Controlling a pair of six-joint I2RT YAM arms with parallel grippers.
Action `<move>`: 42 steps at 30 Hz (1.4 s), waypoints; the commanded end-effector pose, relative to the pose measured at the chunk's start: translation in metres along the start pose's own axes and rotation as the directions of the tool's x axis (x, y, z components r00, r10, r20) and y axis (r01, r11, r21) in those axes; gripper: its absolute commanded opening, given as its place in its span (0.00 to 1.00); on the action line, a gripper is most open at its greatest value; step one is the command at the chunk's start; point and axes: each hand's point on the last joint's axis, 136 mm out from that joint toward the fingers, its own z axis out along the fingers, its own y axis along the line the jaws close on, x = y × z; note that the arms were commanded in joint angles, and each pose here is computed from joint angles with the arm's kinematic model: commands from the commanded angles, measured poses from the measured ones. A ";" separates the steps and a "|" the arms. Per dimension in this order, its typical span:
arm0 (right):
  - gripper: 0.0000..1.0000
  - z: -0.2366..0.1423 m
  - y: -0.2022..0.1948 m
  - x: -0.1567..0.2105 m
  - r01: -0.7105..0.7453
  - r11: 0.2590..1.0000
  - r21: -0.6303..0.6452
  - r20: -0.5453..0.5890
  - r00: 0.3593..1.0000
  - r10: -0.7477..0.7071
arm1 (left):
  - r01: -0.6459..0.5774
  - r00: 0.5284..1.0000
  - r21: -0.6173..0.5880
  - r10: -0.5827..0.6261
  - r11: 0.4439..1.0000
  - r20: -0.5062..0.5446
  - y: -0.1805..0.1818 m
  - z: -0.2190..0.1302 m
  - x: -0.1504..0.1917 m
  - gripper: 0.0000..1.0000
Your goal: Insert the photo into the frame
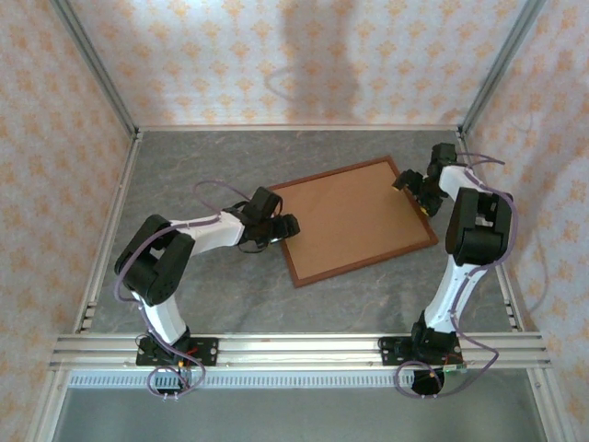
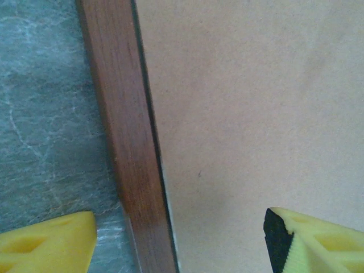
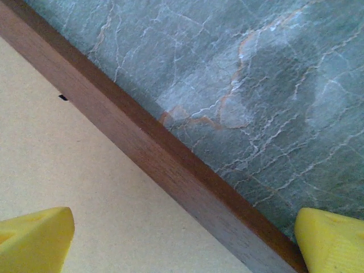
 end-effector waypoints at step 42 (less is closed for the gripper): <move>0.93 -0.008 0.014 0.105 -0.016 0.992 -0.127 -0.160 0.987 -0.005 | -0.062 0.998 -0.144 0.064 0.988 0.012 0.031 -0.034 -0.016 0.71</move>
